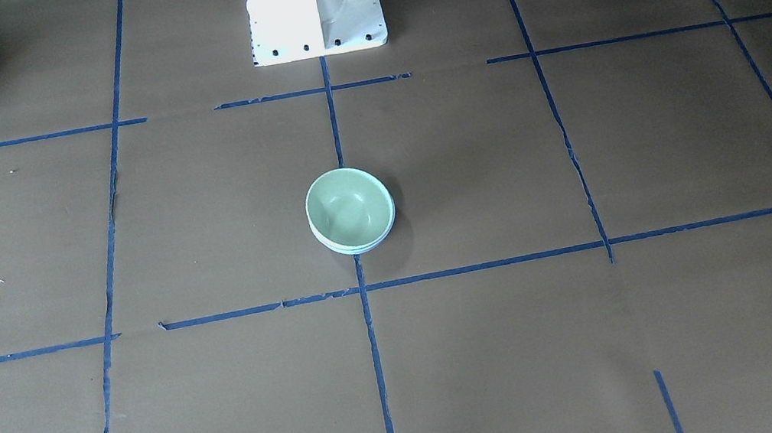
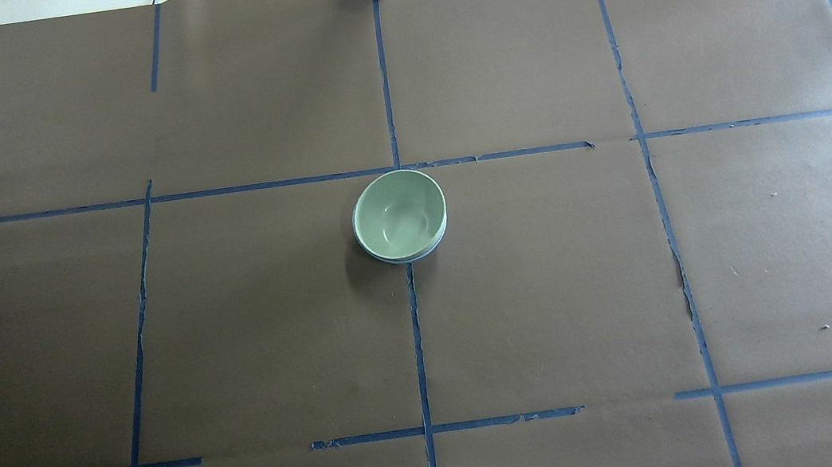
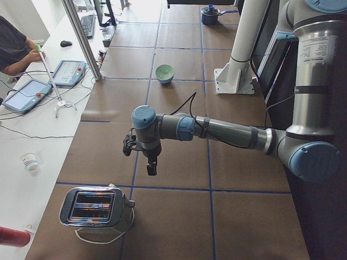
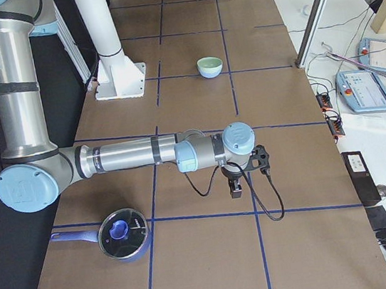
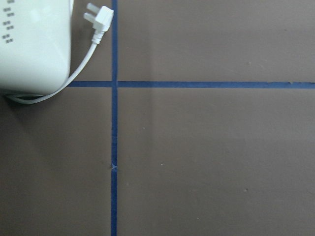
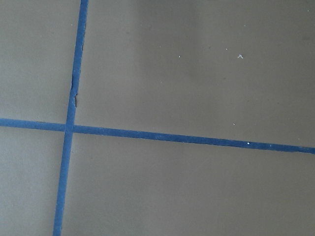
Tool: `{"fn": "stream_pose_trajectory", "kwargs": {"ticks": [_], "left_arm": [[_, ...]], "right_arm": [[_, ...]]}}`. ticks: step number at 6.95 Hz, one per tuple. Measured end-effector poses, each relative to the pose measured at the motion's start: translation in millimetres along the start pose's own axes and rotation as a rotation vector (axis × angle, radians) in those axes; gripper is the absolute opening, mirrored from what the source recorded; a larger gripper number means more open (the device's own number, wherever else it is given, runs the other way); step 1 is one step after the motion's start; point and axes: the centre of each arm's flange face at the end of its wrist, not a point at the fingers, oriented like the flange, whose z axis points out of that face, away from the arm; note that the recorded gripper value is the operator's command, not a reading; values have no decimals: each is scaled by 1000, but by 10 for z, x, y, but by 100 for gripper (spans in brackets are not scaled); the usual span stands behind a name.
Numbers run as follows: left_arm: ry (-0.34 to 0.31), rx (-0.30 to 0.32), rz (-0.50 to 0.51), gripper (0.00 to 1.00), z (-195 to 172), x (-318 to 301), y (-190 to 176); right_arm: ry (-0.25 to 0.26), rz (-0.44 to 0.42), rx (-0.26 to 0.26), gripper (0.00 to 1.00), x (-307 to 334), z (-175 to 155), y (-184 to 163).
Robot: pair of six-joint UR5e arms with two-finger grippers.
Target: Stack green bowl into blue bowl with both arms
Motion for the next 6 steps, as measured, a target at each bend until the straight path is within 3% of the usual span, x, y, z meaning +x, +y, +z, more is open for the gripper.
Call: {"fn": "stream_pose_trajectory", "kwargs": {"ticks": [2, 6], "left_arm": [[15, -22, 74, 100, 118, -314, 97], [81, 0, 18, 100, 58, -586, 264]], "right_arm": [[-1, -20, 50, 100, 199, -7, 213], [3, -35, 77, 100, 261, 14, 315]]}}
